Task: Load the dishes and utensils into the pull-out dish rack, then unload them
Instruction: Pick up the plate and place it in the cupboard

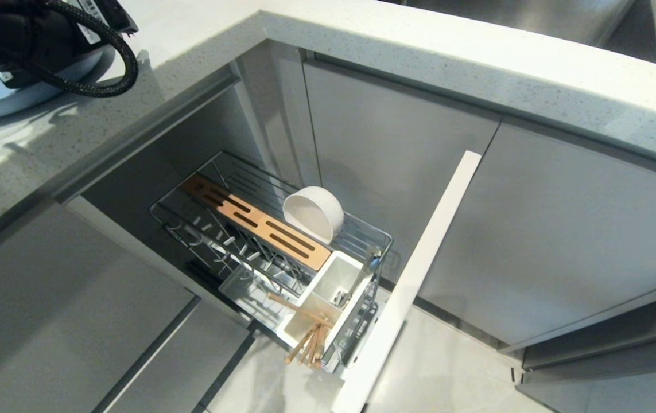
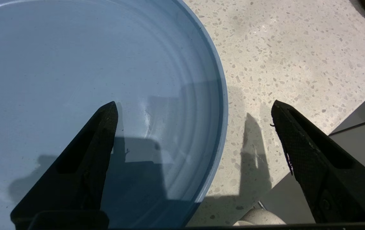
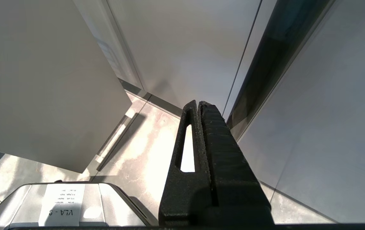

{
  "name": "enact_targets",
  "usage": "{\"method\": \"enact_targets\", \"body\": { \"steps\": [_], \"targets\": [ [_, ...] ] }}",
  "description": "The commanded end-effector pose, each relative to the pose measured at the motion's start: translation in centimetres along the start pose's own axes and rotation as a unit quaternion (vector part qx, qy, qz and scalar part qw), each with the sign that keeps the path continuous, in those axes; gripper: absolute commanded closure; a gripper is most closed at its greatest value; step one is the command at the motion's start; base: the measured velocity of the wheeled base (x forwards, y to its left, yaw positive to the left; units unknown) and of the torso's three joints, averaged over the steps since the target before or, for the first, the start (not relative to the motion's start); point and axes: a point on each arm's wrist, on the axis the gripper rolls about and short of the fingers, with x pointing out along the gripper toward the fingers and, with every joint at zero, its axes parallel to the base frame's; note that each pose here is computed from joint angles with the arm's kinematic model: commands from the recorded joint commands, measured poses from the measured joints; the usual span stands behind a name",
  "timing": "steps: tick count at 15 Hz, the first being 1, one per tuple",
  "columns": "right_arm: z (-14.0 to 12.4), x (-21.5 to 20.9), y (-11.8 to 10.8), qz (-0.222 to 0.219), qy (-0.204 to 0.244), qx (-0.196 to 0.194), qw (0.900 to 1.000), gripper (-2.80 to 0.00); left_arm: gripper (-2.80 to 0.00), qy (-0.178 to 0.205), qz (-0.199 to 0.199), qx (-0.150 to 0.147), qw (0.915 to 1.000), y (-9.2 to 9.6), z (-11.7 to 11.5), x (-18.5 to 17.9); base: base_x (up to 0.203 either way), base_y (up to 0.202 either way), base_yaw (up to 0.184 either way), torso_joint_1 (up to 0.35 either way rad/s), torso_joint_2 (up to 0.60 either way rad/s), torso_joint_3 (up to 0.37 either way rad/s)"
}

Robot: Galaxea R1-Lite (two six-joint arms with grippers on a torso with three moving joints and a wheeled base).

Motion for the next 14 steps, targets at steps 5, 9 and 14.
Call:
{"method": "enact_targets", "body": {
  "steps": [5,9,14],
  "targets": [
    [-0.05,-0.02,0.0,0.0,-0.001,0.0,1.0,0.0,0.0,0.005,0.004,0.004,1.0,-0.11,-0.32,0.26,0.0,0.0,0.0,0.0,0.0,0.0],
    [-0.05,-0.02,0.0,0.0,-0.002,0.0,1.0,0.0,0.0,0.005,0.003,0.004,1.0,-0.1,-0.3,0.23,0.0,0.0,0.0,0.0,0.0,0.0],
    [-0.05,-0.02,0.0,0.001,-0.001,0.0,1.0,0.0,0.0,0.004,0.003,0.004,1.0,-0.02,-0.22,0.12,0.0,0.0,0.0,0.0,0.0,0.0]
  ]
}}
